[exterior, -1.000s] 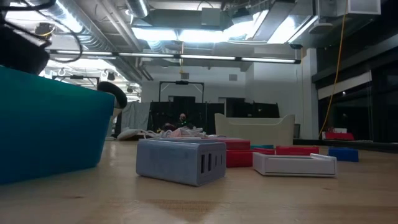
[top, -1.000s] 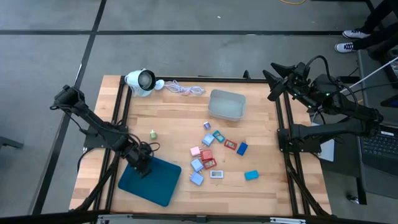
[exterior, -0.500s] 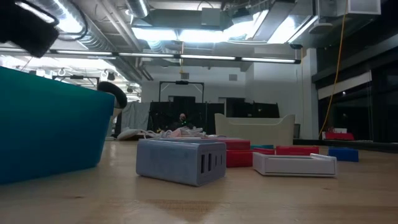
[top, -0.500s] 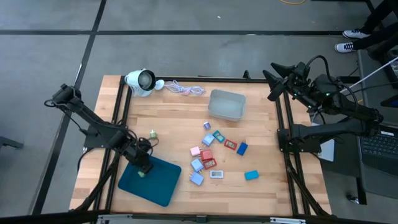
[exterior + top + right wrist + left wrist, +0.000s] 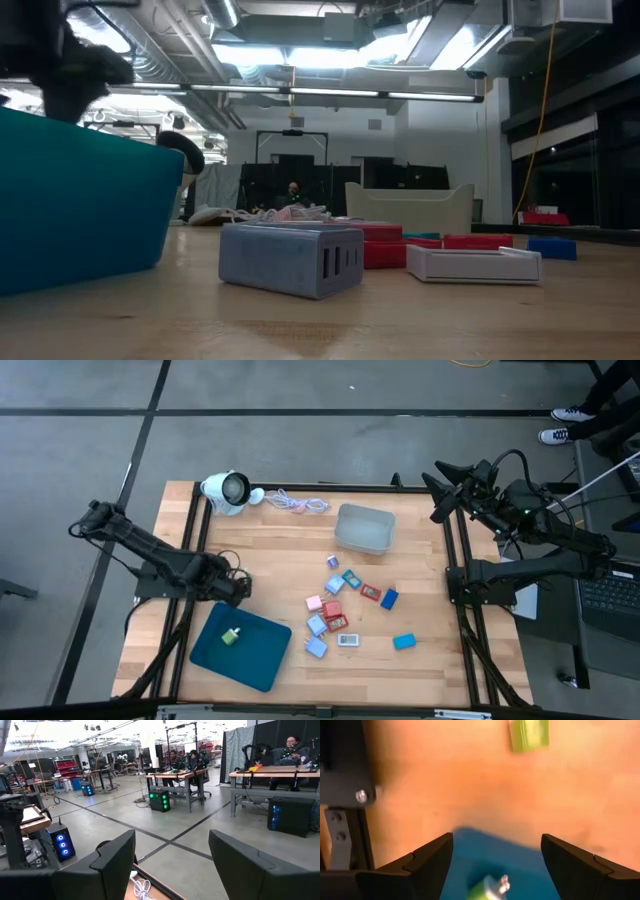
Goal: Pick & Place Office items
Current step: Put the green charger adapter into the blue bin
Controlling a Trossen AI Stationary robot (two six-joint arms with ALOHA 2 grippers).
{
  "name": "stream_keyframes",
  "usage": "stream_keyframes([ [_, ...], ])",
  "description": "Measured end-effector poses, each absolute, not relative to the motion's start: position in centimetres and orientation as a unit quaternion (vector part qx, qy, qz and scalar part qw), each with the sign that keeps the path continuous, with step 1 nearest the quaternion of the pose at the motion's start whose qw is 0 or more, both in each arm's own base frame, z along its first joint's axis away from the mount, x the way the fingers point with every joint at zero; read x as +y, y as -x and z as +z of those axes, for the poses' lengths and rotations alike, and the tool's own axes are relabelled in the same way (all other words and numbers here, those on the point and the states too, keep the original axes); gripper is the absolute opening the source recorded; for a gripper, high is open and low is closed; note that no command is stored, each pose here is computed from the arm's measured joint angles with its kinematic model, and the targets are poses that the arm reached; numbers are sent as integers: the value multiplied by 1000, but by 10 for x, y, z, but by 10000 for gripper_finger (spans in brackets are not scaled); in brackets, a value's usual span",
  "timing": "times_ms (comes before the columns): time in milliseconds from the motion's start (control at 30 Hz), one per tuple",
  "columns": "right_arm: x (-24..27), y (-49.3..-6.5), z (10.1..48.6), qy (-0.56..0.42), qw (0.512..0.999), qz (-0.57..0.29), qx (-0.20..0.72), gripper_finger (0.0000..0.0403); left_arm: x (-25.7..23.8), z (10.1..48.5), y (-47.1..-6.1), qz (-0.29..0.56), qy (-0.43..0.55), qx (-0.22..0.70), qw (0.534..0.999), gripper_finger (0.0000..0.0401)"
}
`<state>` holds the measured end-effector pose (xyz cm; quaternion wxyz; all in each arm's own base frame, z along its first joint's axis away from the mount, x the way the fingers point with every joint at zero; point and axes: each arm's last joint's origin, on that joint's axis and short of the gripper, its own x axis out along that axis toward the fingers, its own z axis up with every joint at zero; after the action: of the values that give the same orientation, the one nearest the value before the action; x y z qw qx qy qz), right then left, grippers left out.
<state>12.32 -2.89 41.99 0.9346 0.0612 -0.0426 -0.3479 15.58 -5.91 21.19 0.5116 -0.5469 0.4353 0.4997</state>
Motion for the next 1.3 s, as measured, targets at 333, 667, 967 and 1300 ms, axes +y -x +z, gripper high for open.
stream_keyframes([
  [333, -29, -123, 420, -59, 937, -342, -42, 257, -17, 197, -174, 564, 518, 431, 478, 297],
  [667, -28, -124, 420, -55, 940, -333, -39, 257, 16, 164, -210, 552, 517, 435, 488, 297],
  [967, -28, -124, 420, -49, 941, -334, -37, 257, 25, 138, -222, 528, 506, 501, 462, 297],
  [1300, -28, -124, 420, -47, 939, -338, -36, 257, 24, 138, -221, 529, 502, 506, 460, 256],
])
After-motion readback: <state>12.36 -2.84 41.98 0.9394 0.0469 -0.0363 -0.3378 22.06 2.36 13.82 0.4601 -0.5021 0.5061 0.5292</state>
